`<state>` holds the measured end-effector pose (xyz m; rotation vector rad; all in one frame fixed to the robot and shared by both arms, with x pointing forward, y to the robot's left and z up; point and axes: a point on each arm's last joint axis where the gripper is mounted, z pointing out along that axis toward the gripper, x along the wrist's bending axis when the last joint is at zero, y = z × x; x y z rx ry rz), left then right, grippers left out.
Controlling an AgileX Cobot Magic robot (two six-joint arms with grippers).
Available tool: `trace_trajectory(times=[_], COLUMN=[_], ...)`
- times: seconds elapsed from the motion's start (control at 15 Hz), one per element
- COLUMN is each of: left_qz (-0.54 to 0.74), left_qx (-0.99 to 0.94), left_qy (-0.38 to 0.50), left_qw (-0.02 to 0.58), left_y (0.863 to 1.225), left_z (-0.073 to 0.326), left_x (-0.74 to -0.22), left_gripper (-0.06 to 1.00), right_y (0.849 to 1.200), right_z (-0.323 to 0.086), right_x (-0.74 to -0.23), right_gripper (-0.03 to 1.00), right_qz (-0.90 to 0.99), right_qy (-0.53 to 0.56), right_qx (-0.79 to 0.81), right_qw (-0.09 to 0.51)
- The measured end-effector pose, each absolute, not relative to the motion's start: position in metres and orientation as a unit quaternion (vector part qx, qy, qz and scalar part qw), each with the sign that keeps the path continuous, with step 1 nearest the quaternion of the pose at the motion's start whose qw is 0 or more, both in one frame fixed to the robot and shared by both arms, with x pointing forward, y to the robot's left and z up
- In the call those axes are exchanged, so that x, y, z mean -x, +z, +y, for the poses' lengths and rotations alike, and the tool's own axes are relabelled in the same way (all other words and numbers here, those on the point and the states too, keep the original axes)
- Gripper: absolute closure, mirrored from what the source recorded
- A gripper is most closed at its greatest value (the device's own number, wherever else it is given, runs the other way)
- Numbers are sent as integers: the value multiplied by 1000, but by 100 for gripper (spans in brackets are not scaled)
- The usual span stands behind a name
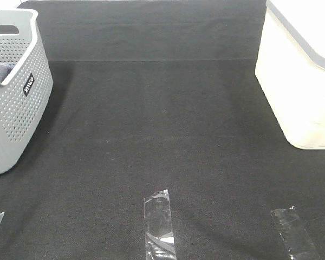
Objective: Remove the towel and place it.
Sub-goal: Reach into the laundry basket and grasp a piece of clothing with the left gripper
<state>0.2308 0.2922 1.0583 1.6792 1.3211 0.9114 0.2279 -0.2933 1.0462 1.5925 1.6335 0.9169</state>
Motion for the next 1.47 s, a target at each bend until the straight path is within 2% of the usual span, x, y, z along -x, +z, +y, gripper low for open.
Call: trace_trajectory(times=[1.47], left_qz=[522], left_qx=[-663], left_qy=[360], left_qw=[398], left_y=[1058], left_z=[292], left_x=[-231], left_gripper=[32], right_y=[1046], right_z=[-293], right_x=[-228], right_gripper=[46], right_qz=[626], right_qy=[351], right_qx=[-610], right_qw=[335])
